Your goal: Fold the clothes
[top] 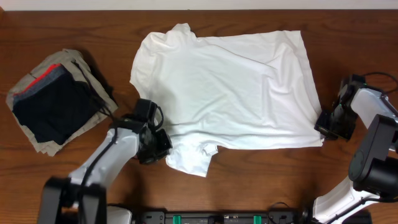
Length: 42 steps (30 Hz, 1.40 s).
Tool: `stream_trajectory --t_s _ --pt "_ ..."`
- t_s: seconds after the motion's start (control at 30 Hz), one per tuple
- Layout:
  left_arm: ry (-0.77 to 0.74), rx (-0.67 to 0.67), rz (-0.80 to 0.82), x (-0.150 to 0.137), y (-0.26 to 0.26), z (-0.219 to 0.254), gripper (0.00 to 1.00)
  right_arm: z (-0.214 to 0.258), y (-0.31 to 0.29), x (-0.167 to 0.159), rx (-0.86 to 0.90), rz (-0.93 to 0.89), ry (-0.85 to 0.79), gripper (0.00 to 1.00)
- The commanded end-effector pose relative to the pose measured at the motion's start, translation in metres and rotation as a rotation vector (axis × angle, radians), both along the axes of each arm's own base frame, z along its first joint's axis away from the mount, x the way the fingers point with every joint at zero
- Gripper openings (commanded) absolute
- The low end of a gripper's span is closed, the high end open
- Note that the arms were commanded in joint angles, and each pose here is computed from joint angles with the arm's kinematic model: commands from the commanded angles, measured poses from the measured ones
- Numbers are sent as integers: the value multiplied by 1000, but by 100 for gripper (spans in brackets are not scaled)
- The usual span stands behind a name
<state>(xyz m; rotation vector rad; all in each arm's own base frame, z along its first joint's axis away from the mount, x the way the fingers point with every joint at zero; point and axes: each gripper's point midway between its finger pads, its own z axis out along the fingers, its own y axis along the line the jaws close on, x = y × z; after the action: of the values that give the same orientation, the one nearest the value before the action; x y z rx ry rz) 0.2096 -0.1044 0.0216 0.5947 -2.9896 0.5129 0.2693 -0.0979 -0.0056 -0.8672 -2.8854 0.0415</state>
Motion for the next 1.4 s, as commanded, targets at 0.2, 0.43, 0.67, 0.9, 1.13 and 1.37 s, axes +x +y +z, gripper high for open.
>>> stream_trajectory --t_s 0.2,0.43,0.67,0.9,1.13,1.37 --pt "-419 -88 -77 27 -8 97 6 39 14 14 68 34 -176 1" --pt "-556 -8 -39 21 12 126 6 82 14 15 26 26 -290 1" --pt "-577 104 -3 18 33 126 6 111 16 8 0 20 -358 1" --pt "-583 134 8 19 39 126 6 121 9 -13 -63 -25 -314 1" --pt "-630 194 104 27 63 135 6 120 9 -17 -65 -66 -301 1" --pt "-745 214 174 65 72 150 6 126 6 14 -59 -65 -427 1"
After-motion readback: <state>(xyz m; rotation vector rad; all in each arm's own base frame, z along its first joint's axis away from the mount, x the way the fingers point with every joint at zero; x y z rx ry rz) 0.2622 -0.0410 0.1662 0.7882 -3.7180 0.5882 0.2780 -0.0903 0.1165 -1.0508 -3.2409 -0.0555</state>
